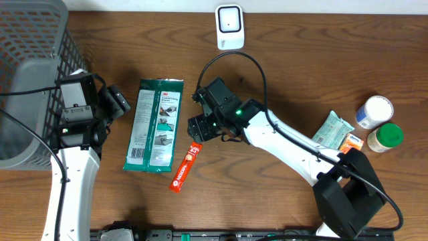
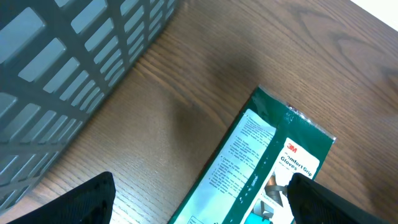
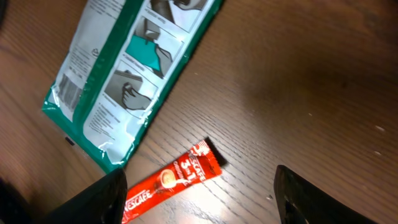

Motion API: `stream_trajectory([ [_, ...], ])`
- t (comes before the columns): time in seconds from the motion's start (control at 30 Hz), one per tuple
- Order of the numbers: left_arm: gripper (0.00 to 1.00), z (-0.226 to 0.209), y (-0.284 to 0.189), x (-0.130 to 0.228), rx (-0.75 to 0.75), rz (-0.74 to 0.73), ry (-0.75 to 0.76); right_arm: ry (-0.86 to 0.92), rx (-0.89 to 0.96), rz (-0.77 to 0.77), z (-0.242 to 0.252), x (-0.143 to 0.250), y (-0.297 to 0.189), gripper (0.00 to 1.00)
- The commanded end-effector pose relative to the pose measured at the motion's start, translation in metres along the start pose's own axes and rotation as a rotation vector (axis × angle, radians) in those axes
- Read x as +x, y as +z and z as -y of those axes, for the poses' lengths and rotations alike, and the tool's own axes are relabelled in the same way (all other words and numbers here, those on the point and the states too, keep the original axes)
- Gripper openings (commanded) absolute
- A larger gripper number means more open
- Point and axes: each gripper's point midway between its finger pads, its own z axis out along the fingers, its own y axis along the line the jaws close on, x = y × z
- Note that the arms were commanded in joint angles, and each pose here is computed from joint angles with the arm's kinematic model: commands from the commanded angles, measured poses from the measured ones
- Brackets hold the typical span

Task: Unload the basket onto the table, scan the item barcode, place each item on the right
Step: 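Lower the right gripper over the red Nescafé stick and align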

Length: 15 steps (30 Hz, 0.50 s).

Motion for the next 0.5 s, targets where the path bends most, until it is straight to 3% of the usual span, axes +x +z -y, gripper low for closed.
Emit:
stream_trajectory([
  [0.0, 0.88, 0.0011, -0.0076, -0.0125, 0.000, 0.037, -0.012, -0.017, -0.002, 0.007, -0.0067, -0.0006, 0.0033, 0.71],
  [0.47, 0.88, 0.0011, -0.0076, -0.0125, 0.000, 0.037, -0.012, -0.043, 0.029, 0.048, -0.0094, -0.0068, 0.0103, 0.77],
])
